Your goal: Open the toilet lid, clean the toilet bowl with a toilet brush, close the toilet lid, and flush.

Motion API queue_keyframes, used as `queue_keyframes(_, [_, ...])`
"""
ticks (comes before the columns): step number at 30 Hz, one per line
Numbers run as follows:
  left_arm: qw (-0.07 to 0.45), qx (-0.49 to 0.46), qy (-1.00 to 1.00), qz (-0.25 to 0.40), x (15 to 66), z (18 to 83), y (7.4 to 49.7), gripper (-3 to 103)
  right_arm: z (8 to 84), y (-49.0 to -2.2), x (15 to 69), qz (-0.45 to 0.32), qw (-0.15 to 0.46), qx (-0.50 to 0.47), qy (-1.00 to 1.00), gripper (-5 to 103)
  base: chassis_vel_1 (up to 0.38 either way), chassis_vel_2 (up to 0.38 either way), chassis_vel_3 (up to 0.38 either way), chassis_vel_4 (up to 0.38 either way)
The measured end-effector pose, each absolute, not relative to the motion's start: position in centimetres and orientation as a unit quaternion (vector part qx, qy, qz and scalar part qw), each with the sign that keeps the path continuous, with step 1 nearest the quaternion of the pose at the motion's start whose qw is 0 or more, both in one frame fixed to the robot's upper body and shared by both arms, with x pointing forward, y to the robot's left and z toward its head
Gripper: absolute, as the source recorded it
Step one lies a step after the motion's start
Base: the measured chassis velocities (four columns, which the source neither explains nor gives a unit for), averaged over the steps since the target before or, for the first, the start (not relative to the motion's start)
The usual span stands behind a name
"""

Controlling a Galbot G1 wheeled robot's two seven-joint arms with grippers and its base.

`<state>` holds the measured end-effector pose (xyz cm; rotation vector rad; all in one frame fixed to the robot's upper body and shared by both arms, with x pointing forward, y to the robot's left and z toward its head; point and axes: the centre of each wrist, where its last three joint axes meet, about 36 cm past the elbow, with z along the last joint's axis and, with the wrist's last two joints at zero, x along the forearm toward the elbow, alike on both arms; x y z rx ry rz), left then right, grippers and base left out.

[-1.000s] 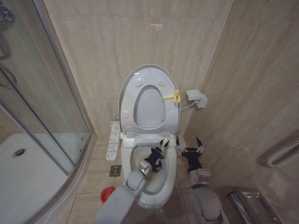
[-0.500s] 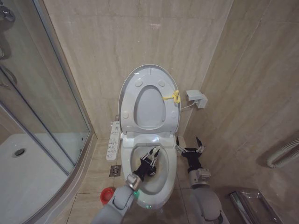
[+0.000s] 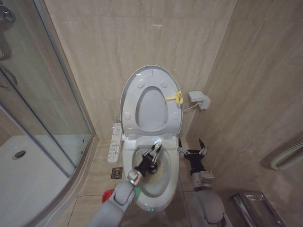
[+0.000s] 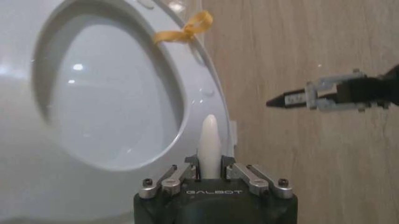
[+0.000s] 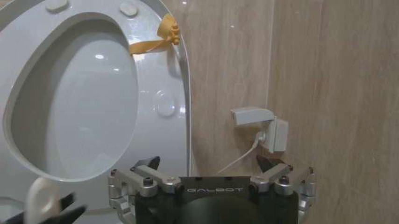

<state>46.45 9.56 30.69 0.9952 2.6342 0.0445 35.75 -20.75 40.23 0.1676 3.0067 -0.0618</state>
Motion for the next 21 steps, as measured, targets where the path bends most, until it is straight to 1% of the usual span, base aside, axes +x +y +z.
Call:
queue_keyframes(6, [0.163, 0.364, 0.917, 0.008, 47.6, 31.1, 6.7, 21, 40.2, -20.7, 35.7, -0.02, 0.065, 0.055, 0.996, 100, 0.0, 0.0, 0.0, 0.0])
queue_keyframes(10, [0.153, 0.37, 0.916, 0.007, 47.8, 30.4, 5.9, 21, 40.2, -20.7, 35.7, -0.02, 0.065, 0.056, 0.996, 100, 0.0, 0.0, 0.0, 0.0])
queue_keyframes(13, [0.143, 0.372, 0.917, 0.012, 47.9, 29.7, 6.3, 21, 40.2, -20.7, 35.7, -0.02, 0.065, 0.055, 0.996, 100, 0.0, 0.0, 0.0, 0.0])
queue_keyframes(14, [0.131, 0.374, 0.918, 0.02, 48.2, 28.8, 7.0, 21, 40.2, -20.7, 35.7, -0.02, 0.065, 0.055, 0.996, 100, 0.0, 0.0, 0.0, 0.0])
queue_keyframes(16, [0.124, 0.372, 0.92, 0.024, 48.7, 28.4, 7.7, 21, 40.2, -20.7, 35.7, -0.02, 0.065, 0.055, 0.996, 100, 0.0, 0.0, 0.0, 0.0])
queue_keyframes(21, [0.13, 0.369, 0.92, 0.021, 49.5, 29.1, 7.6, 21, 40.2, -20.7, 35.7, -0.02, 0.065, 0.055, 0.996, 100, 0.0, 0.0, 0.0, 0.0])
